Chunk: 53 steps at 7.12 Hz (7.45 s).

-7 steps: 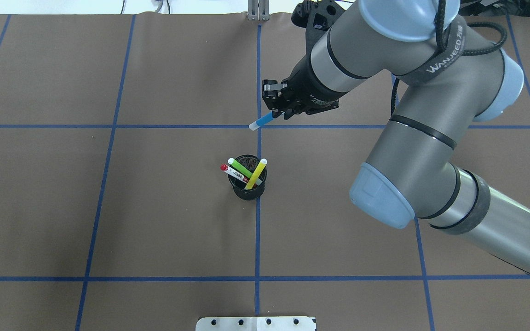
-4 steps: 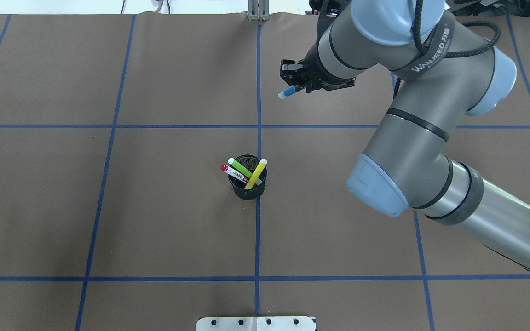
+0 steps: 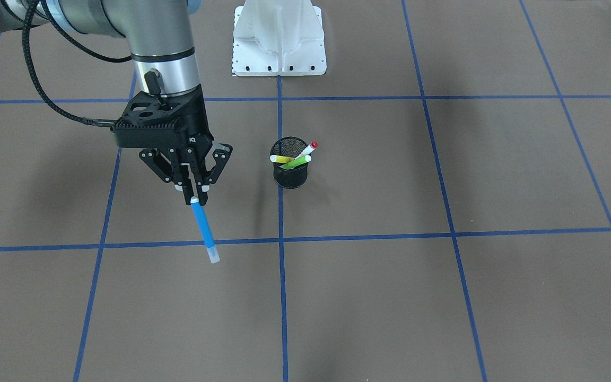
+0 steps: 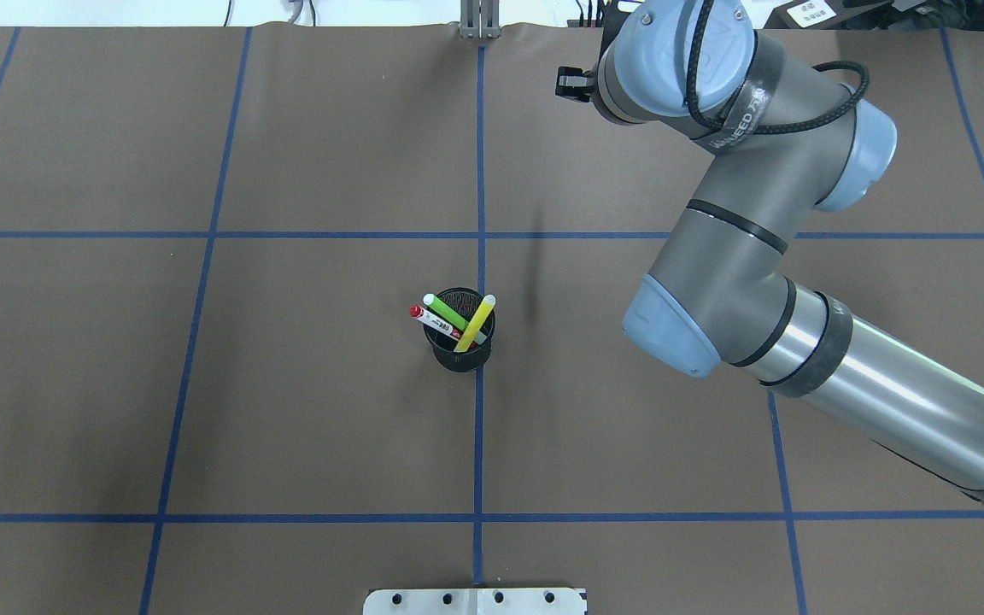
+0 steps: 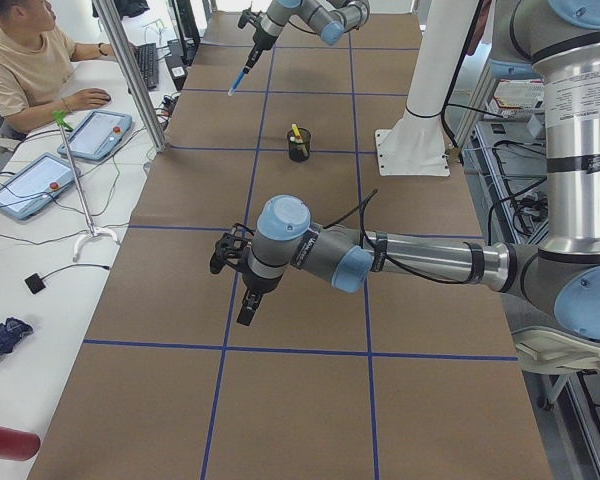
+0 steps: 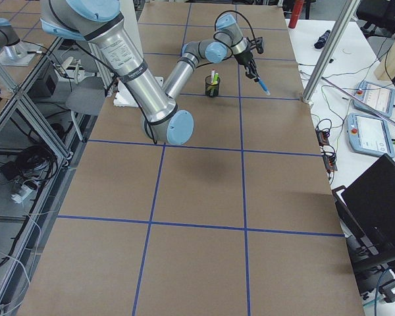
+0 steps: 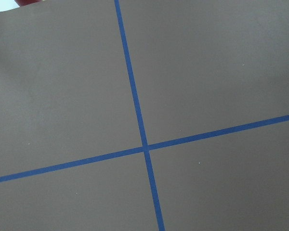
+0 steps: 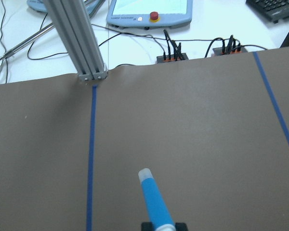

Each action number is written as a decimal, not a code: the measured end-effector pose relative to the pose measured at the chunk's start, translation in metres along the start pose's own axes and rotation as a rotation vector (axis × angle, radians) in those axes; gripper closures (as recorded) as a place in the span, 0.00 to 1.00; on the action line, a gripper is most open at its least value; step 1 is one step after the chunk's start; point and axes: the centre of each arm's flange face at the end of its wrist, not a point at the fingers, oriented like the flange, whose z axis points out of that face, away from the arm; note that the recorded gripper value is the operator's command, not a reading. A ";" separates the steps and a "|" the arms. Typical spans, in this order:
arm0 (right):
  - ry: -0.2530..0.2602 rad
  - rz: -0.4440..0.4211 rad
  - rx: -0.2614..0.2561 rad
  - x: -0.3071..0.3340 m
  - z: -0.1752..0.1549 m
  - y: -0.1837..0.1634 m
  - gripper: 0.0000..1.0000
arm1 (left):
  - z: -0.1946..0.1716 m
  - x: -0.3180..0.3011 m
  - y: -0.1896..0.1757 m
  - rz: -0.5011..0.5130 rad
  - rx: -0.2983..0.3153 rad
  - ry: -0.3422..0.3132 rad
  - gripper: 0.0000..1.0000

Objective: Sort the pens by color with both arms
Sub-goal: 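Lift the blue marker out of the cup and carry it farther away, then lower the blue marker onto the table and open the right gripper, then raise the right gripper away while the left arm reaches toward the cup, then lower the left gripper over the cup toward the red-capped white marker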

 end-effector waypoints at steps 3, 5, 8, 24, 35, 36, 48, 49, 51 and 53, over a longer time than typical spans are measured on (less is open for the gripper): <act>0.020 -0.008 0.118 0.018 0.078 0.017 1.00 | -0.003 0.002 -0.001 0.004 0.006 0.001 0.00; 0.053 -0.012 0.179 0.038 0.104 0.038 1.00 | -0.005 0.004 -0.003 0.010 0.011 0.002 0.00; 0.093 0.030 0.255 0.037 0.122 0.091 1.00 | -0.008 0.007 -0.004 0.015 0.018 0.002 0.00; -0.001 -0.096 -0.257 0.082 -0.020 -0.028 0.00 | -0.059 0.115 -0.094 0.122 0.200 0.190 0.00; 0.026 -0.114 -0.430 0.234 -0.030 -0.074 0.00 | -0.002 0.600 -0.265 0.387 -0.297 0.064 0.00; 0.027 -0.114 -0.431 0.235 -0.030 -0.074 0.00 | -0.001 0.641 -0.274 0.405 -0.338 -0.009 0.00; 0.057 -0.108 -0.444 0.252 -0.017 -0.066 0.00 | 0.062 0.800 -0.130 0.719 -0.478 -0.333 0.11; 0.059 -0.107 -0.445 0.253 -0.016 -0.065 0.00 | 0.064 0.802 -0.127 0.723 -0.481 -0.334 0.14; 0.062 -0.107 -0.446 0.254 -0.015 -0.065 0.00 | 0.069 0.800 -0.125 0.726 -0.486 -0.341 0.17; 0.066 -0.111 -0.450 0.257 -0.012 -0.064 0.00 | 0.075 0.798 -0.124 0.728 -0.489 -0.354 0.17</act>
